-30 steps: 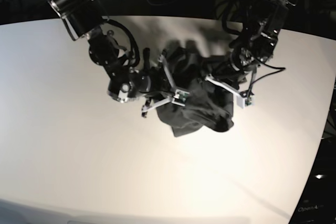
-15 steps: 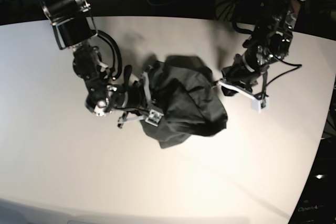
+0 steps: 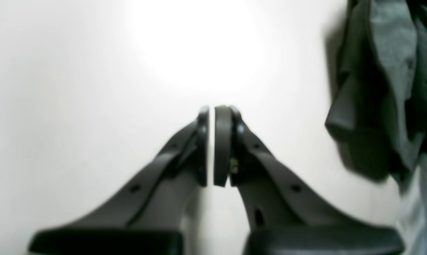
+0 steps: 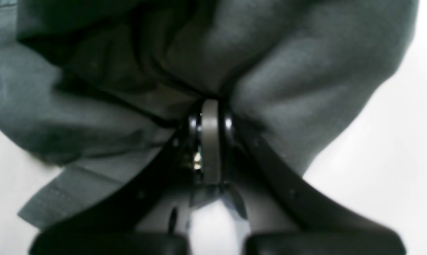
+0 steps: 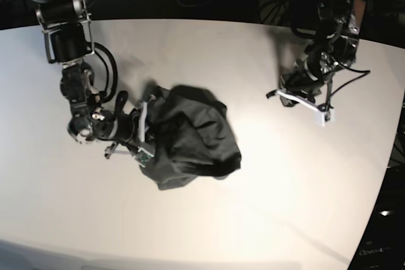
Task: Fold the T-shirt properly
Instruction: 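Release with the left gripper and drag the bundle with the right gripper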
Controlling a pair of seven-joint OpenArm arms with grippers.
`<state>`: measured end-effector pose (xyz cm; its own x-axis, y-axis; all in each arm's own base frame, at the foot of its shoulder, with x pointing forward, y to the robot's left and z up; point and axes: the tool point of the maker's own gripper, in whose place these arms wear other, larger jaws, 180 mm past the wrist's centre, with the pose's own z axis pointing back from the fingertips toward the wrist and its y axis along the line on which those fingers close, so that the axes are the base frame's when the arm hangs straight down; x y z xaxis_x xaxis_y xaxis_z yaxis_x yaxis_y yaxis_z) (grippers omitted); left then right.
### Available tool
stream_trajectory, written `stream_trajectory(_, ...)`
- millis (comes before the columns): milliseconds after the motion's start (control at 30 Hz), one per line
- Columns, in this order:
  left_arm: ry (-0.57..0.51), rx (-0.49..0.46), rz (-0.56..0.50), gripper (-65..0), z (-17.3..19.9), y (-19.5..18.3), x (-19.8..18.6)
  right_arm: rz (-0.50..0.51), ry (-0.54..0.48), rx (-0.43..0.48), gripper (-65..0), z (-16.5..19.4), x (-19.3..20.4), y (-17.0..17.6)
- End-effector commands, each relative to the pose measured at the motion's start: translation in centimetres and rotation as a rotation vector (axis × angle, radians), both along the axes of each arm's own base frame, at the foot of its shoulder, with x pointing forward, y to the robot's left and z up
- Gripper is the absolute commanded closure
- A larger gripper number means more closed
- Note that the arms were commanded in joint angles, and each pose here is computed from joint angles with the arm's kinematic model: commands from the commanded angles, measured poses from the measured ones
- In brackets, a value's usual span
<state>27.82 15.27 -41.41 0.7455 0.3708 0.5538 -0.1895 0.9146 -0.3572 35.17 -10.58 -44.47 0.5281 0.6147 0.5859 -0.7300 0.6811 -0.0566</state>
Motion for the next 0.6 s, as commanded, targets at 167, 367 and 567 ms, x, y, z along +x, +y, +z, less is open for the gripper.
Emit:
stream_trajectory(167, -0.043, -0.003, -0.01, -2.7, 1.1, -0.1, 1.0, -0.095, 0.097, -0.271, -0.6, -1.7, -1.6, -8.9)
stream_trajectory(367, -0.044, -0.005, -0.013, -2.7, 1.2, -0.3, 1.0, -0.172, 0.101, -0.286, -0.6, -1.5, -2.3, -12.3)
stream_trajectory(567, -0.049, -0.012, -0.014, -2.7, 1.3, -0.4, 1.1, -0.156, 0.042, -0.319, -0.6, 0.3, -1.6, -13.0)
